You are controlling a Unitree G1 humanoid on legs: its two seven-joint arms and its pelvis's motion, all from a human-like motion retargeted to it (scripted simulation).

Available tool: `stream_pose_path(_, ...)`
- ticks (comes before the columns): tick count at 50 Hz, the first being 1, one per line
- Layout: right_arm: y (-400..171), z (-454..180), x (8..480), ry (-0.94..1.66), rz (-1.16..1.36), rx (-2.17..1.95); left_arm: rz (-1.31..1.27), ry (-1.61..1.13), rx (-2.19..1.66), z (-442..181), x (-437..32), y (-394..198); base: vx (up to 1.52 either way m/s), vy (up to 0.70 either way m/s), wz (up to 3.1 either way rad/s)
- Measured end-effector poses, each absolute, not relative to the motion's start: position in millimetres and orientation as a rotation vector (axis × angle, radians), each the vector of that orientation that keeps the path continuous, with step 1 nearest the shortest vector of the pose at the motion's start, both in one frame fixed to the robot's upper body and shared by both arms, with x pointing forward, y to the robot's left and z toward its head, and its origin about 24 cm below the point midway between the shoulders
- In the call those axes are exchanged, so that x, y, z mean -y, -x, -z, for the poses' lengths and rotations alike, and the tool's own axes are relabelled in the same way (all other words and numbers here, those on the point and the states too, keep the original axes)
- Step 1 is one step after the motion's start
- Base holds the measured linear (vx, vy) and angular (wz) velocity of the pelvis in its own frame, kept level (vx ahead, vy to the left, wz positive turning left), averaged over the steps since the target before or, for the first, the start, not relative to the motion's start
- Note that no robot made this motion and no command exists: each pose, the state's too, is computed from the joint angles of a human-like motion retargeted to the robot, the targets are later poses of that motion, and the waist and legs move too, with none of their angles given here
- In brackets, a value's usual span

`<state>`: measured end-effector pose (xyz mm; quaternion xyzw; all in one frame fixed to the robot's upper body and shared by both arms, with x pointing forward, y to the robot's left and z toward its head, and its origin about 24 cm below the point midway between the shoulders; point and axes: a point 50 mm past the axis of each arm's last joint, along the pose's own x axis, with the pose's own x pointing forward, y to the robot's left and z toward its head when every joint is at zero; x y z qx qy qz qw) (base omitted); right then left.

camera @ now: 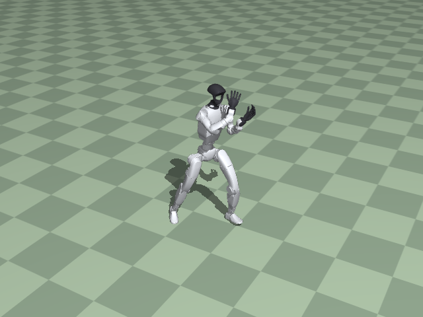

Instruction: Kungfu

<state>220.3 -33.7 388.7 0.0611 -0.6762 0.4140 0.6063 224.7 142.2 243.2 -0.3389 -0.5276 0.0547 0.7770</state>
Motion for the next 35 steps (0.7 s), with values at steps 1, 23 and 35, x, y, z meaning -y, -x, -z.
stream_pose_path(1,-226,-384,35,-0.140,-0.940,1.532,-0.118,0.689,1.110,-238,-145,-229,-0.48,-0.24,-1.37)
stream_pose_path(23,-289,-202,365,1.017,0.169,0.331,0.589,-0.652,0.551,-148,-104,-301,-0.41,-0.55,-0.83)
stream_pose_path(35,-136,-105,512,1.027,1.052,-0.886,0.876,-0.812,0.891,-163,21,-263,-0.06,-0.28,-1.01)
